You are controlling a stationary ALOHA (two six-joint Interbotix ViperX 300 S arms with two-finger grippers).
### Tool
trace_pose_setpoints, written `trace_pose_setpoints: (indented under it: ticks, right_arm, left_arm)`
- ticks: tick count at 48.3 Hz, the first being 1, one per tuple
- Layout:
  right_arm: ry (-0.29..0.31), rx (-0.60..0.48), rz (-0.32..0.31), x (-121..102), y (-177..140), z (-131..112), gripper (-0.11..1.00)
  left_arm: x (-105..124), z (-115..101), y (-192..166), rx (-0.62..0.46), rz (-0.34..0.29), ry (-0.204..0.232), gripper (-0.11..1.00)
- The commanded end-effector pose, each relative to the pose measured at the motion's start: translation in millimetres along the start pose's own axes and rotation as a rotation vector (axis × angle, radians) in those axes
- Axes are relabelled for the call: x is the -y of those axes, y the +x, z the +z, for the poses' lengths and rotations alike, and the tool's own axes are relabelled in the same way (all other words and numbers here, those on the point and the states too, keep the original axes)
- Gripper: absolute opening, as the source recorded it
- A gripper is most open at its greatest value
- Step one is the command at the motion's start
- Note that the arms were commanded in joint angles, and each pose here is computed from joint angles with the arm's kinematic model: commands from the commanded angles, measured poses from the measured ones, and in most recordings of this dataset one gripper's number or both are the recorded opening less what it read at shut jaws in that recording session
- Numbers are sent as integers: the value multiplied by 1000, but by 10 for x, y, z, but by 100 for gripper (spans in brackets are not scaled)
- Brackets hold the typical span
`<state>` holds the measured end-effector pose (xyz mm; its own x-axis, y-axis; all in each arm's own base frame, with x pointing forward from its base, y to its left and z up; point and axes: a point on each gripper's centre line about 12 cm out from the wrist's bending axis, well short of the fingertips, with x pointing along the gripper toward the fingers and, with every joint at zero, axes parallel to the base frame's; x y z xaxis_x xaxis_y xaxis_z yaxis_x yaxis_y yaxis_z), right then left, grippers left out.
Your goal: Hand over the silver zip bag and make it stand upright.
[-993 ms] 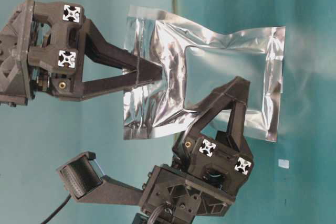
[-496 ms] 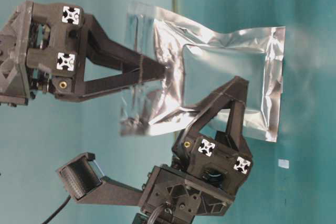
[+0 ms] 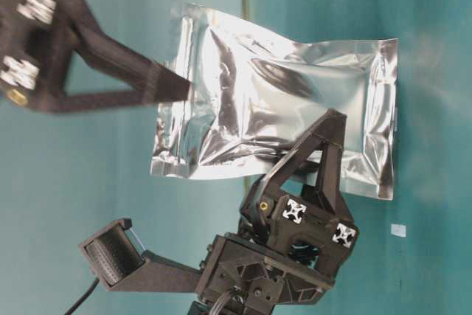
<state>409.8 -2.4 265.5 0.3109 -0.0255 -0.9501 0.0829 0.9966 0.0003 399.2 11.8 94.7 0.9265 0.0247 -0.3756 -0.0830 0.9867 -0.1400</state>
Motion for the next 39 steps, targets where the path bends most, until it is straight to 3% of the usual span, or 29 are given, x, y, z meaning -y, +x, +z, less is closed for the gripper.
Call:
trace_pose_setpoints:
  ticks: [1,11,26,39]
  right_arm:
    - [30,80,4,16,-291,-43,86]
    - [90,214,24,44,-551,-273,86]
    - [134,327,55,54,-605,-639,86]
    - [133,435,83,29,-737,-834,86]
  left_arm:
    - [31,34,-2,11,-8,7,28]
    - [36,27,-5,9,-10,13,28]
    - [76,1,-19,7,-19,56,28]
    - [107,1,-17,7,-26,61,28]
